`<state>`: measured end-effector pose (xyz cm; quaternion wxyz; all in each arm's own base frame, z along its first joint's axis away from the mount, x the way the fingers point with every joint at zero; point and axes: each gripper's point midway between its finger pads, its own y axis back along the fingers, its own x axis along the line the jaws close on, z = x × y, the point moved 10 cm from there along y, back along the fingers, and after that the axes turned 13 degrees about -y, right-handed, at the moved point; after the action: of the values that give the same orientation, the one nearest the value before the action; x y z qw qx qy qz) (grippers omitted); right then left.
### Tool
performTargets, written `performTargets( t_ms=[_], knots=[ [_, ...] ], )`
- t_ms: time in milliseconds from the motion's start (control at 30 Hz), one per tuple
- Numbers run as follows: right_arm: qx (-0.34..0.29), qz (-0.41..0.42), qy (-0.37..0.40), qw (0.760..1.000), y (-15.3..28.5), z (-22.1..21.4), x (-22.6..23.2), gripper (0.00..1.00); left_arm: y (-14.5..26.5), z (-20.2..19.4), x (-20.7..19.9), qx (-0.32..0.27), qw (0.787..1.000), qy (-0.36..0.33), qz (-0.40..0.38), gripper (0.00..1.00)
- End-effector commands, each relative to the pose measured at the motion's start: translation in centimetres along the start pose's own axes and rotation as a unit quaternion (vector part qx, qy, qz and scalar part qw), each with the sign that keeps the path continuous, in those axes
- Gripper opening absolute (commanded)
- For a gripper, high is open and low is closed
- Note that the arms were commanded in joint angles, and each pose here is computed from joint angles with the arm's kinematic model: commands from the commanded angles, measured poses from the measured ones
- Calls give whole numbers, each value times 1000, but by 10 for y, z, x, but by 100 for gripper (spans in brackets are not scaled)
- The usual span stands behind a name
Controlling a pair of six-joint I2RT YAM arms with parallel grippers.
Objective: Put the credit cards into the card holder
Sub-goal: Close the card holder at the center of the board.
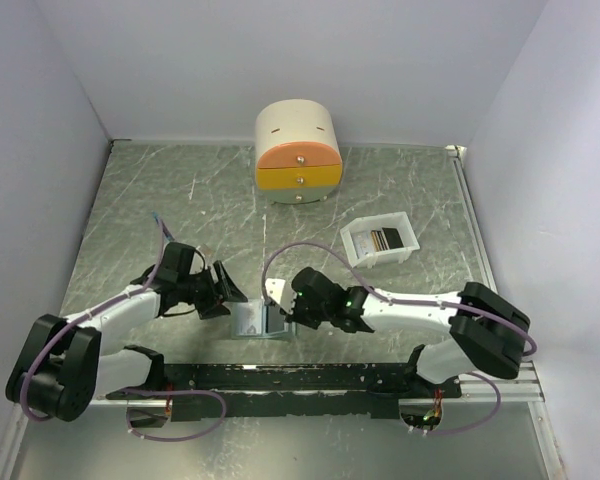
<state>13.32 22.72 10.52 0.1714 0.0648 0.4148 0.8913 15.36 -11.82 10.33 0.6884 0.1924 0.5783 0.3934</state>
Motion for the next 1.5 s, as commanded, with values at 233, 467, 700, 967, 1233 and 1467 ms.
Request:
performTargets(
  t_ms=[233, 467, 700, 967, 1233, 1467],
  knots=[
    [-192, -36, -152, 969, 6, 27, 4, 0, 8, 14, 12, -26, 997, 17, 65, 79],
    [-219, -28, -202, 954, -5, 3, 10, 0, 10, 8, 9, -26, 999, 25, 27, 80],
    [-243, -8, -204, 948, -7, -2, 13, 0, 5, -5, 9, -14, 998, 48, -31, 80],
    [-259, 6, -201, 945, -9, -4, 15, 0, 16, -1, -12, -43, 987, 62, -144, 79],
    [-313, 24, -186, 931, -12, -5, 17, 0, 32, 1, -35, -84, 963, 49, -252, 72],
    [-336, 26, -181, 924, -15, -7, 17, 0, 20, -6, -29, -77, 966, 32, -243, 64]
  ],
)
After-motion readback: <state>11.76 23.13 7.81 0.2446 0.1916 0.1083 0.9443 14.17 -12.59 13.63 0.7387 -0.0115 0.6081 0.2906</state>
